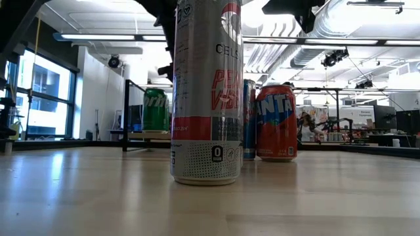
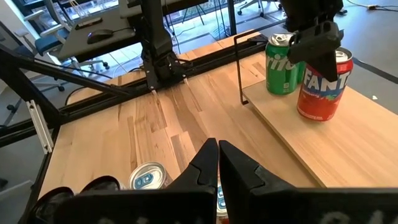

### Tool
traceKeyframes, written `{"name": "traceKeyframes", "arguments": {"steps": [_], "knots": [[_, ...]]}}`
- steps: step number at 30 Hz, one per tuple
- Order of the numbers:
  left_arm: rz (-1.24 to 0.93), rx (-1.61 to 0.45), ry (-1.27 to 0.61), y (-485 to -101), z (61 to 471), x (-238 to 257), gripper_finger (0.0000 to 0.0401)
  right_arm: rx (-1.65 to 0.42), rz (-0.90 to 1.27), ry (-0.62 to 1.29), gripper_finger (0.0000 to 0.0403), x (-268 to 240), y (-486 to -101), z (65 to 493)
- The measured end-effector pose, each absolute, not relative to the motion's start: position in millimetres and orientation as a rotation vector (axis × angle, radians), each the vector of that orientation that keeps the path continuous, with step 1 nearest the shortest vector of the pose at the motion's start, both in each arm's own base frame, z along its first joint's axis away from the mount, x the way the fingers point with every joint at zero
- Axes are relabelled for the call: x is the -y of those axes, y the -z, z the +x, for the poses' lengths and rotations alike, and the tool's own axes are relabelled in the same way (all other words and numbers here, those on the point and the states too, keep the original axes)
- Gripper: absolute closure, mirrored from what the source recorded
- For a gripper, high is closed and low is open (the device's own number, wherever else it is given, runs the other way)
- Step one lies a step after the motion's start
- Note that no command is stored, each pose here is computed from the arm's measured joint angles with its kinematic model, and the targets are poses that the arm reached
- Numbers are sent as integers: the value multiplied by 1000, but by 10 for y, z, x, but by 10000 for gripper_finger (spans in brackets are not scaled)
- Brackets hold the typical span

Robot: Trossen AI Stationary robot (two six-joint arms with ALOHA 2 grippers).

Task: Place canned beverage on shelf
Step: Put the left red soda can on the shelf

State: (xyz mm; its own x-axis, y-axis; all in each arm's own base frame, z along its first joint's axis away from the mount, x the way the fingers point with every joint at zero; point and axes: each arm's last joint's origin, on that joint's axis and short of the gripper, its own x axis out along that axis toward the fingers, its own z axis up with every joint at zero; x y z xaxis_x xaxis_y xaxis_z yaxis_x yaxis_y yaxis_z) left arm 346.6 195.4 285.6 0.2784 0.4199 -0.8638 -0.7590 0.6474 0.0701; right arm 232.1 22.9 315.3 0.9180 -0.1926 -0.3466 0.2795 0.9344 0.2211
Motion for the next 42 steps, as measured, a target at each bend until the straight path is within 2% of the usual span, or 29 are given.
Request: {"name": "traceKeyframes", "arguments": {"steps": [10, 17, 29, 42], "knots": [[-13, -1147, -556, -2853, 3477, -1957, 174, -332, 268, 246, 402, -229, -3148, 2319], [-44, -1051, -294, -2871, 3494, -2020, 174, -331, 275, 247, 402, -229, -3148, 2319], [-12, -1049, -149, -2861, 3434, -2070, 174, -326, 311, 253, 402, -229, -3149, 2319], [88, -1049, -127, -2869, 3440, -2092, 174, -326, 311, 253, 402, -229, -3149, 2318]]}}
